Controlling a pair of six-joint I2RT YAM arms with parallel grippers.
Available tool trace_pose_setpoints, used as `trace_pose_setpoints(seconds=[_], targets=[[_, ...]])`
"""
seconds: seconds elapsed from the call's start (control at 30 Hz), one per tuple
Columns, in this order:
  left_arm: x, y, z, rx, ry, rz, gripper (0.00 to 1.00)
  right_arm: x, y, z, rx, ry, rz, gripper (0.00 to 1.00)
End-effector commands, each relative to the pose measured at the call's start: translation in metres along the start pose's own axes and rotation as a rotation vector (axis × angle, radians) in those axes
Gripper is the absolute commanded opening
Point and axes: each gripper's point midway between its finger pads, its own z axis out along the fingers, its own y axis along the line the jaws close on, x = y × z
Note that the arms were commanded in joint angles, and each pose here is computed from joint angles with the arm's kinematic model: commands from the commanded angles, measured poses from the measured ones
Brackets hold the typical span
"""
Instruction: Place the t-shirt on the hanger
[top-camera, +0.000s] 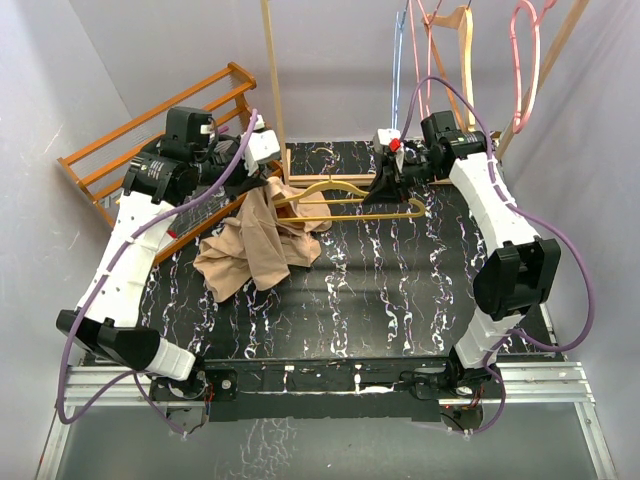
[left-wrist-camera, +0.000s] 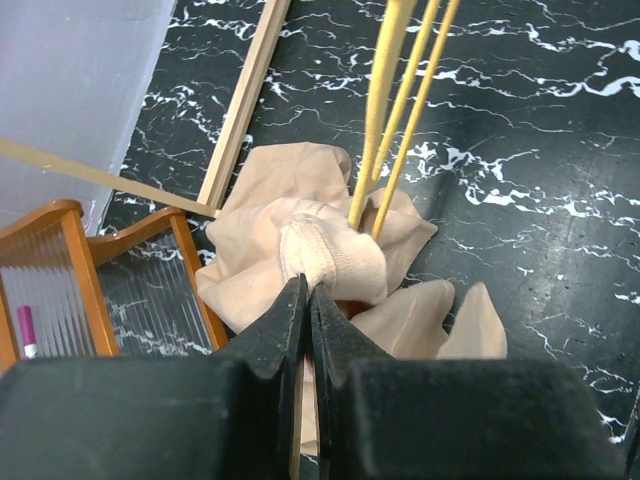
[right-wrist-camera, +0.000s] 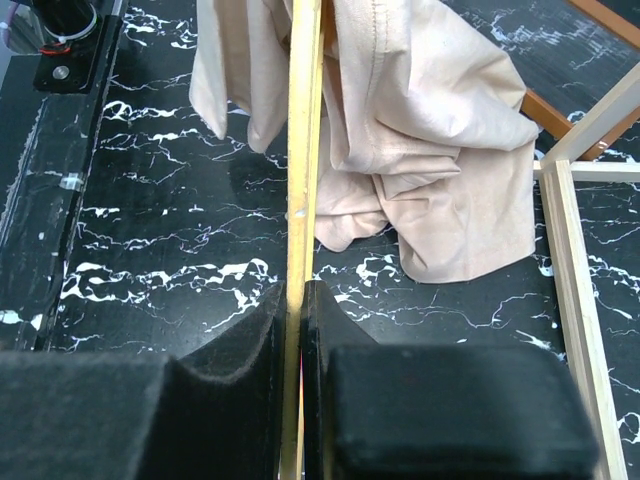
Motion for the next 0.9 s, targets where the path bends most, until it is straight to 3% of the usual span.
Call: trace_pose_setpoints(seconds=[0.0,0.27,0.63,0.87], targets=[[-0.016,-0.018,-0.006,0.089,-0.066,0.070,0.00,-0.035,0.001,-0.005,-0.009,-0.082,-0.086,0.08],[-0.041,-0.030,0.013,0.119,-0.090,0.113,0.00,-0.032,-0.002,0.008,-0.026,-0.063,-0.090,0.08],[-0.083,0.007,0.027,0.053,-0.160,0.065,0.00,-0.039,0.015,0.014,-0.029,-0.067,-0.113,0.08],[-0.072,0.002,0.050,0.111,-0.133,-0.025,0.01,-0.039,0.022,0.021,-0.043,-0.085,-0.120,0.08]])
